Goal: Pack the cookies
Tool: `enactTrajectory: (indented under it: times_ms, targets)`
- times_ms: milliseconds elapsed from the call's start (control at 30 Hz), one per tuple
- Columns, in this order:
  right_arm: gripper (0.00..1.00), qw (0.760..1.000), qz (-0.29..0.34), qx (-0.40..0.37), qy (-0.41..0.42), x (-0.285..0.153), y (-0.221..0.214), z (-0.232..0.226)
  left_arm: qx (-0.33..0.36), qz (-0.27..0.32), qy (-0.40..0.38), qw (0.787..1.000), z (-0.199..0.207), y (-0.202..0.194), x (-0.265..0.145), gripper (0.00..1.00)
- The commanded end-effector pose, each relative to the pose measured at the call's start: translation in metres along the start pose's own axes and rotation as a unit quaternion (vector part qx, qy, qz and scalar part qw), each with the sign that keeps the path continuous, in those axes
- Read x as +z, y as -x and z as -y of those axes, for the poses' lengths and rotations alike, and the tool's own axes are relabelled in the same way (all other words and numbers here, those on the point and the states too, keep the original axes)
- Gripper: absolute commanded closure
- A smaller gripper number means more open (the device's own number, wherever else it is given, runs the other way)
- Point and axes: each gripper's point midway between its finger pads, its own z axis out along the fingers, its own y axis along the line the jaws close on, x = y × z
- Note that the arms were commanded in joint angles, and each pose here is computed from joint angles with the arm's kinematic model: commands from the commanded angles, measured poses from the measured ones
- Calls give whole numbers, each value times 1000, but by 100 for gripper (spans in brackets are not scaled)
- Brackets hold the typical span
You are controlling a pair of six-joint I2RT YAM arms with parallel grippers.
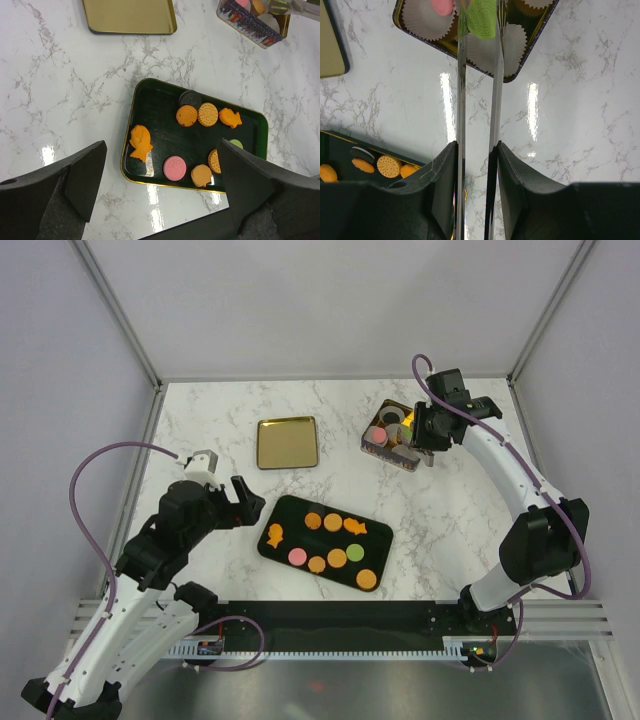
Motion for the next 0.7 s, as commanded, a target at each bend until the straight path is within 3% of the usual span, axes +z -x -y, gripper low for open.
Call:
enactTrajectory:
  times_ms: [0,667]
  targets:
    - [57,999,38,10,0,-4,19,6,4,2,0,1000,0,2,2,0]
    - [56,999,24,29,-1,-1,-11,21,6,2,-6,1000,2,2,1,0]
